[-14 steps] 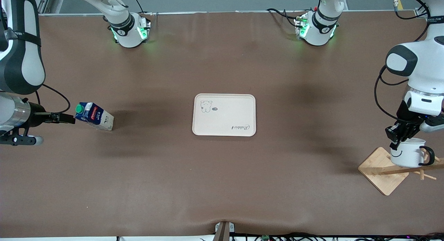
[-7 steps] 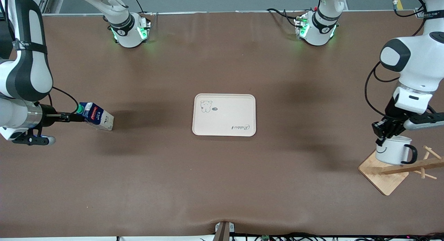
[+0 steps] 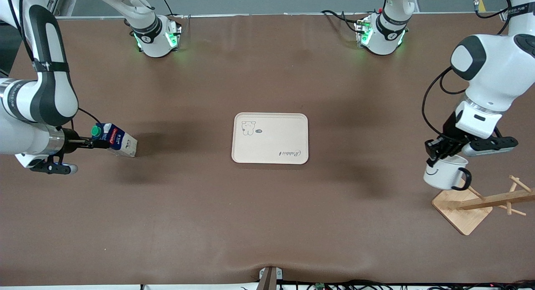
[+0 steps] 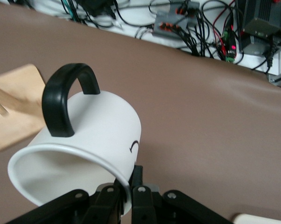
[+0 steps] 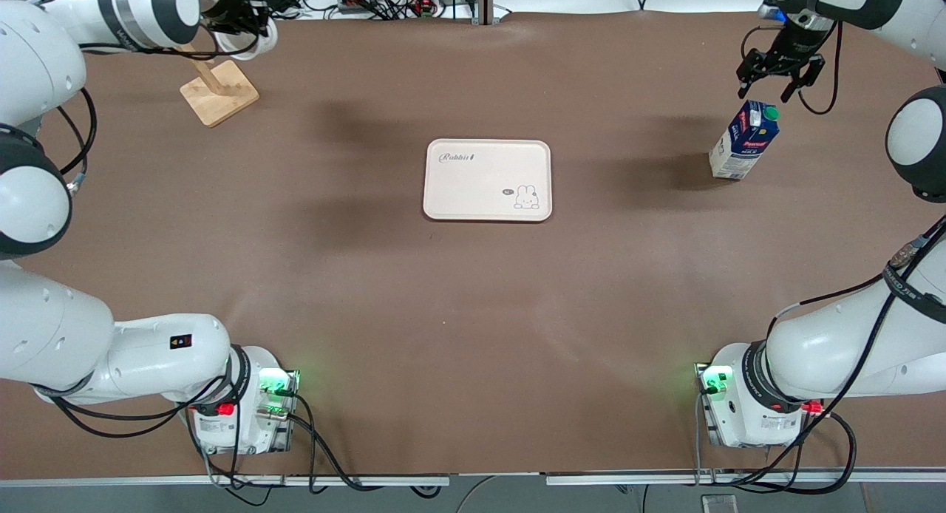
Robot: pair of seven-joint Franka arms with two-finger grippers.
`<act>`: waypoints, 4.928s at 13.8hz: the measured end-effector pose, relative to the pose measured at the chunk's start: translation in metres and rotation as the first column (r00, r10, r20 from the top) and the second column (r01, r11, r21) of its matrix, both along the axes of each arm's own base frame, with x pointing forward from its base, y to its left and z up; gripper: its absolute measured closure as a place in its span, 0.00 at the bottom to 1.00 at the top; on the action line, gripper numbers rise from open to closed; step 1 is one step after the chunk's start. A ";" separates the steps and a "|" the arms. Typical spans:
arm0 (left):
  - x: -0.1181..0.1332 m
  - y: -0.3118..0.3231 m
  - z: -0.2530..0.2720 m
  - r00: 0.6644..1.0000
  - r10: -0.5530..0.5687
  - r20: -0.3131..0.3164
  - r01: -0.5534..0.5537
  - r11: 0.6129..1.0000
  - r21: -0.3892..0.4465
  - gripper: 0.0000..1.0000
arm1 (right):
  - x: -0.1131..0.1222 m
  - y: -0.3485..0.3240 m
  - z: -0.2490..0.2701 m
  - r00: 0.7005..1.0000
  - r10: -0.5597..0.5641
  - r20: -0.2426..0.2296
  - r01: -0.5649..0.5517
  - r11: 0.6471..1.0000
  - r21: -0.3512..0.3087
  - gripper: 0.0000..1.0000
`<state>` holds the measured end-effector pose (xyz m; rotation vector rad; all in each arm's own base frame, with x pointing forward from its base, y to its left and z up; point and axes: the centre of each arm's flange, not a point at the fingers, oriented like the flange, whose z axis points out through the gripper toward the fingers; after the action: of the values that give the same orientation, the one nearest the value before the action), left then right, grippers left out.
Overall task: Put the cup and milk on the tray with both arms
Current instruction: 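Lift the mug off the stand with the left gripper while the right grasps milk, then carry the mug onto the tray with the left gripper while the right lifts milk, then open the left gripper and raise it away from the mug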
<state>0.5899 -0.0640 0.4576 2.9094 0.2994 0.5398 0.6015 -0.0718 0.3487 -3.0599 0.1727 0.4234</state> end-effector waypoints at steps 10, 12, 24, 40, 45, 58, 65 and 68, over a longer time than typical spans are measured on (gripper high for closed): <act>-0.017 -0.155 -0.047 0.922 -0.005 -0.387 -0.024 0.997 -0.072 0.93 | -0.027 0.002 -0.030 0.996 -0.029 -0.081 0.030 1.000 0.003 0.29; -0.025 -0.200 -0.061 0.901 -0.001 -0.435 -0.037 0.996 -0.078 0.93 | -0.027 0.002 -0.027 0.996 -0.034 -0.077 0.035 0.999 0.001 0.44; -0.092 -0.359 -0.158 0.776 0.084 -0.625 -0.121 0.992 -0.018 0.93 | 0.013 -0.002 0.055 0.997 -0.035 0.071 0.036 0.999 -0.012 0.46; -0.086 -0.374 -0.216 0.735 0.105 -0.669 -0.123 0.992 0.020 0.48 | 0.044 0.092 0.125 0.979 0.026 0.200 -0.023 1.000 -0.017 0.46; -0.053 -0.371 -0.157 0.757 0.103 -0.645 -0.122 0.992 0.015 0.00 | 0.032 0.183 0.113 0.990 0.029 0.136 -0.028 1.000 -0.012 0.46; 0.010 -0.172 0.094 0.932 0.140 -0.335 -0.053 0.965 0.256 0.00 | -0.069 0.478 0.010 1.000 0.010 0.000 -0.010 1.000 0.010 0.46; -0.019 -0.104 0.184 0.958 -0.008 -0.286 0.091 0.957 0.276 0.00 | -0.074 0.492 -0.020 0.999 0.037 -0.016 -0.037 0.999 0.015 0.46; -0.035 -0.082 0.202 0.954 -0.052 -0.296 0.126 0.963 0.238 0.00 | -0.074 0.492 -0.019 0.999 0.041 -0.017 -0.041 0.999 0.019 0.31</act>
<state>0.5545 -0.1459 0.6592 3.2337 0.1390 0.1458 0.5280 0.4205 0.3294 -3.0470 0.1059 0.4516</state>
